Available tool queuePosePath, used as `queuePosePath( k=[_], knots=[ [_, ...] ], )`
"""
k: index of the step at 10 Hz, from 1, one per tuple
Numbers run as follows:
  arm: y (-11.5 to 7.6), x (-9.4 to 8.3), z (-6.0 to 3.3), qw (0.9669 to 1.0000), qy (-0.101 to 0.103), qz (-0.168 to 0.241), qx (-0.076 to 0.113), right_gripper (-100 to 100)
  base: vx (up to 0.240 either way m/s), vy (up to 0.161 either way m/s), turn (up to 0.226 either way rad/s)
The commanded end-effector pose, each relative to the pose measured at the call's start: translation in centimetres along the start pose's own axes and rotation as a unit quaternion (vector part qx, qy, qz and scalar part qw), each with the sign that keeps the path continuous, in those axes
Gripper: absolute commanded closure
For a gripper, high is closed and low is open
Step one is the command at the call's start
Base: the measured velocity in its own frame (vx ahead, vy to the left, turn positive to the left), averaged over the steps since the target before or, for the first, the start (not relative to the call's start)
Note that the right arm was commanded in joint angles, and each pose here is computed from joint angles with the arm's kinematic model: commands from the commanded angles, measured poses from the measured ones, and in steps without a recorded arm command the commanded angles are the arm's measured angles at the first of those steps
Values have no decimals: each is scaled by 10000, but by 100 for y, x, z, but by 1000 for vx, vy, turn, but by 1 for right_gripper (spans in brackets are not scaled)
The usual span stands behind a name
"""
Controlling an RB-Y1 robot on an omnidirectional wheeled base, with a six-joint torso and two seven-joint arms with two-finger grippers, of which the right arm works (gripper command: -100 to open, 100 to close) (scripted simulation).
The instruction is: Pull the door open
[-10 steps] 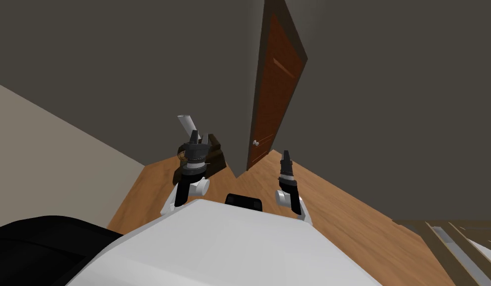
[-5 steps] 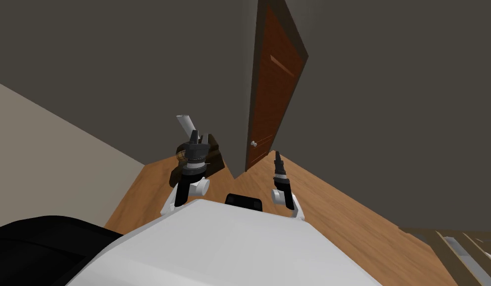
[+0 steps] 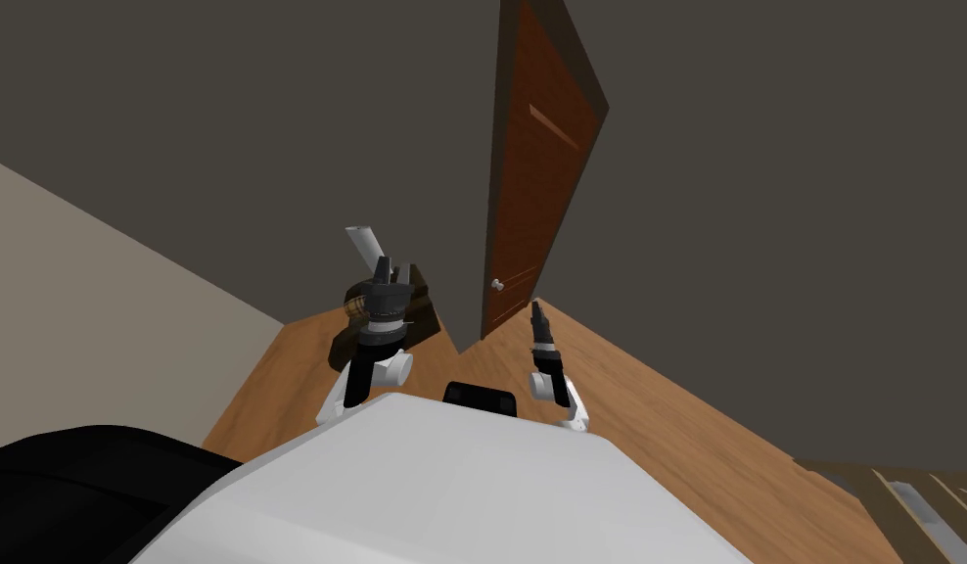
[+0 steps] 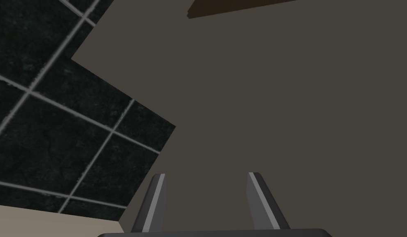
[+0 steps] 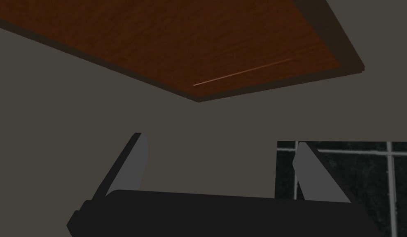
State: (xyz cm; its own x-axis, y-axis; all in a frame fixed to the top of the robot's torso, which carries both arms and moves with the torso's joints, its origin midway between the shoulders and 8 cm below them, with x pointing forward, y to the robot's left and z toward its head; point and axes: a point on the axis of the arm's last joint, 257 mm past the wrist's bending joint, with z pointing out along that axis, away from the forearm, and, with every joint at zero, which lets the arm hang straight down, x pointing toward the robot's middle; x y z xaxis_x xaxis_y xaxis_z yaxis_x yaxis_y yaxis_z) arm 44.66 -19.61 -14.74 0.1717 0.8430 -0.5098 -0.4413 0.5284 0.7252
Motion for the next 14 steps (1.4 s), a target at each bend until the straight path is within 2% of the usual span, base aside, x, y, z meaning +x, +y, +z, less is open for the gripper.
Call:
queuePosePath(
  k=[1,4,5,6,8,11,12,14],
  knots=[
    [-56,163,-16,9997,156,-173,20,-100,45,-82,39],
    [-149,483,-35,9976,463,-515,12,-100,77,-110,44],
    [-172,497,-49,9975,481,-516,37,-100,53,-83,24],
    [-208,608,-64,9962,593,-634,36,-100,32,-58,21],
    [-275,826,-101,9928,816,-877,20,-100,64,-76,45],
    [-343,1129,-155,9857,1132,-1248,-56,-100,89,-119,49],
    [-369,1144,-174,9854,1156,-1249,-28,-100,43,-62,12],
    [-391,1324,-205,9795,1344,-1495,-113,-100,58,-64,33]
  ],
)
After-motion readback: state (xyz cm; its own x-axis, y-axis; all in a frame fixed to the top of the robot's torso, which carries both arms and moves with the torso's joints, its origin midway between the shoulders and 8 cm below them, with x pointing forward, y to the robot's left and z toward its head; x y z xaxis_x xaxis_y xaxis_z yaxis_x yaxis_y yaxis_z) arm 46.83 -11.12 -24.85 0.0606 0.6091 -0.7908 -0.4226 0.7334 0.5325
